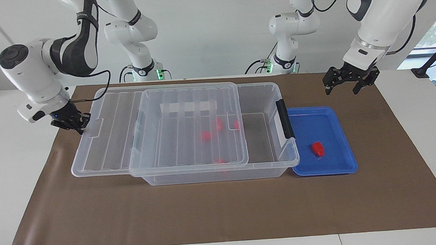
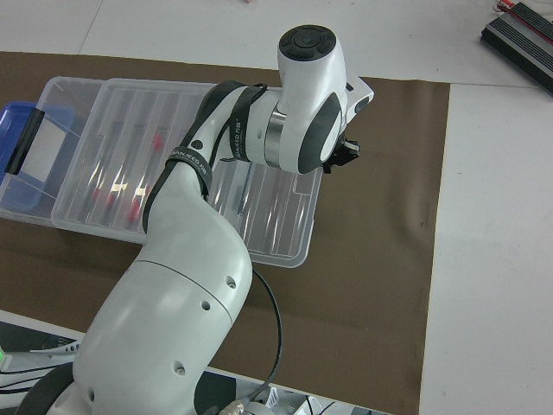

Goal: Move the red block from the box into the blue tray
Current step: 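Slide the clear lid back over the box with the right gripper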

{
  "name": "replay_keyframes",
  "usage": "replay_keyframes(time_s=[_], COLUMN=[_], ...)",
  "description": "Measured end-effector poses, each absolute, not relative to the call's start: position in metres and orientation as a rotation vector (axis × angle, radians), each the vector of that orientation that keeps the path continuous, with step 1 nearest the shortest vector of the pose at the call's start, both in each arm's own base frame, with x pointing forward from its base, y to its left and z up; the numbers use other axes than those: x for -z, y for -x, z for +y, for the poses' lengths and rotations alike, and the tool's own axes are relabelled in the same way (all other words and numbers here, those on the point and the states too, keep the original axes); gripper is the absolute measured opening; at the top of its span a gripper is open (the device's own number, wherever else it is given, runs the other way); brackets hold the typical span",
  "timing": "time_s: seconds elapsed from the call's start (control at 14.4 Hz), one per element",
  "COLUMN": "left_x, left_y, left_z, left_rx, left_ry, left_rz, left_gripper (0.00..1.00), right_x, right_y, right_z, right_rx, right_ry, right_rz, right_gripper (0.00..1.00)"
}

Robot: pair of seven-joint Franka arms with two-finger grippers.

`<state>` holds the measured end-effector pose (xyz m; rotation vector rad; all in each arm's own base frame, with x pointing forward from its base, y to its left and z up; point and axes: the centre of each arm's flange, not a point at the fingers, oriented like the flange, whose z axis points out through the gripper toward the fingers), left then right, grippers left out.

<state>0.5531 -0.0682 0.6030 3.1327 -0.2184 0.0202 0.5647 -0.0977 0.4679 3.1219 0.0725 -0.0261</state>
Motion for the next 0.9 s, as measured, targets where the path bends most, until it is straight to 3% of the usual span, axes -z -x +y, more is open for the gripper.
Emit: replay_keyframes(time_s=[0.9], left_x=[-0.605], left_y=[-0.549], left_z=[-0.069], left_rx=[-0.006], left_ry=[-3.132], left_rz=[-0.220], left_gripper=[1.00], right_x=[-0.464], right_y=[-0.571], right_z=[0.015], right_rx=[0.046], right_ry=[-3.125], right_rz=[-0.124], right_gripper=[0.01])
